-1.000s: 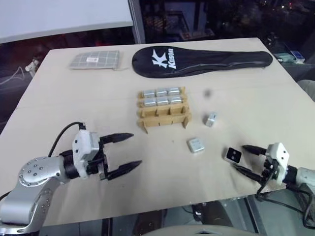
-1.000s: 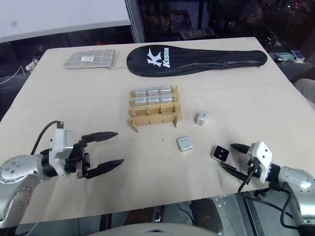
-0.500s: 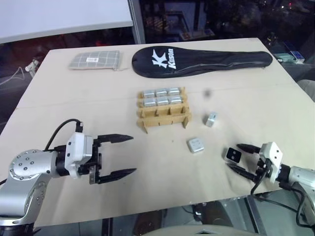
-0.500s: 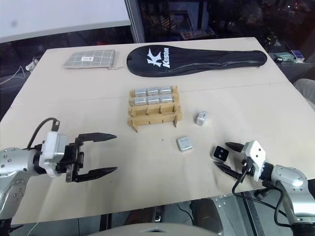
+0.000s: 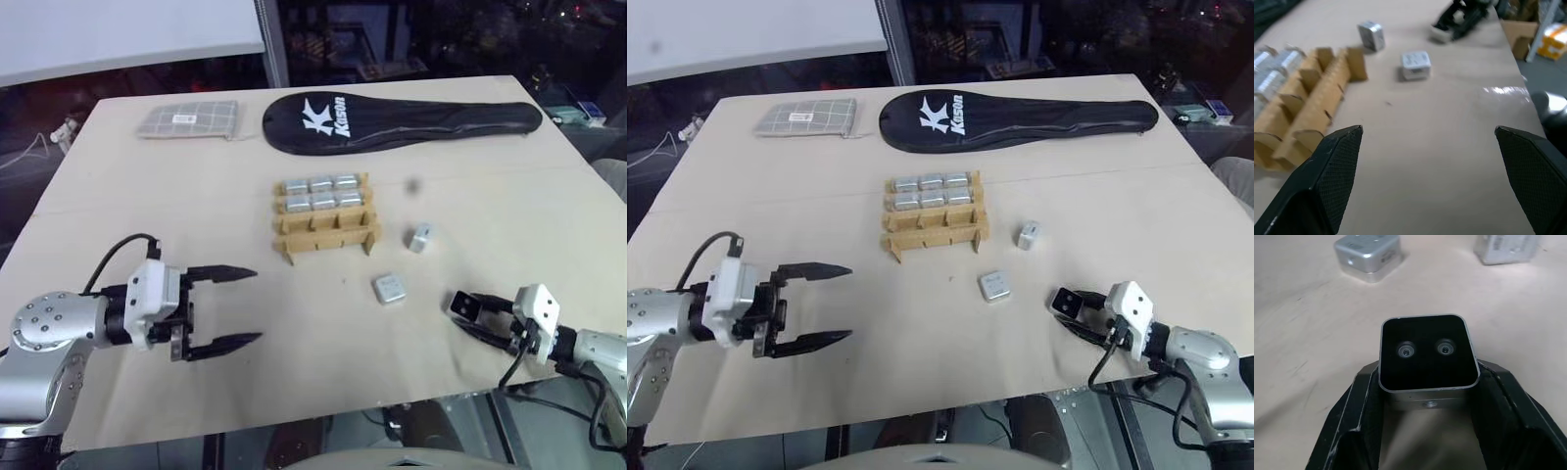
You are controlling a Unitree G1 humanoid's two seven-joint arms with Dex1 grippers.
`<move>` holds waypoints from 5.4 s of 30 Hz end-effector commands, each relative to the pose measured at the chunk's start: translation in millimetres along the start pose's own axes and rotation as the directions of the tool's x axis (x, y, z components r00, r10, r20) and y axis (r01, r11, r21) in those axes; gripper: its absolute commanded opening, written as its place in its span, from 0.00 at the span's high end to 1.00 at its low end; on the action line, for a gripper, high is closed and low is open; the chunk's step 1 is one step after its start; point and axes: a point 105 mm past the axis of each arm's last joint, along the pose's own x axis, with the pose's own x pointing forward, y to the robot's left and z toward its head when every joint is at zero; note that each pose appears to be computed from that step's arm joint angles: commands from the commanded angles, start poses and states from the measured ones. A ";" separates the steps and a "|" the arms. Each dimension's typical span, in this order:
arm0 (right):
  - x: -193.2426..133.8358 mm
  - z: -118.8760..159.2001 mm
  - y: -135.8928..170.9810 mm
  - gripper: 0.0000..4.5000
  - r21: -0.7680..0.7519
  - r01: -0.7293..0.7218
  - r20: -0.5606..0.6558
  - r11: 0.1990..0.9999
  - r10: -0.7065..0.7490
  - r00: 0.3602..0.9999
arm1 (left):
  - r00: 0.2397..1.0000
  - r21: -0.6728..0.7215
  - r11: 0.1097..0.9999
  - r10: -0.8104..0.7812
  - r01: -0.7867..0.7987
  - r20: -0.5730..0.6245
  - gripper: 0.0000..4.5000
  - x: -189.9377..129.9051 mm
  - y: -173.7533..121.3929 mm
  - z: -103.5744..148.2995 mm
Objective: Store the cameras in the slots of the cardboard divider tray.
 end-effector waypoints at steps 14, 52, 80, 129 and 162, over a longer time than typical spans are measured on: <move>81.7 146.3 -3.6 0.57 -0.796 0.014 0.212 0.606 0.256 0.943 | 0.952 -0.196 0.963 0.226 -0.186 0.207 0.00 80.1 35.2 52.3; 126.8 173.5 5.0 0.57 -0.892 0.164 0.325 0.422 0.345 0.881 | 0.987 -0.454 0.890 0.100 -0.034 0.122 0.62 82.7 25.8 39.5; 126.4 178.1 9.6 0.57 -0.884 0.175 0.347 0.433 0.359 0.867 | 0.975 -0.493 0.870 0.093 0.018 0.200 0.62 86.0 28.2 46.8; -79.7 89.5 24.1 0.02 0.265 -0.086 0.377 0.960 -0.021 0.926 | 0.932 -0.045 0.987 0.158 -0.151 0.327 0.84 66.2 120.5 1.6; -78.6 90.0 22.7 0.02 0.251 -0.079 0.375 0.965 -0.022 0.927 | 0.967 0.012 0.998 0.059 -0.064 0.248 0.84 58.0 143.0 -13.6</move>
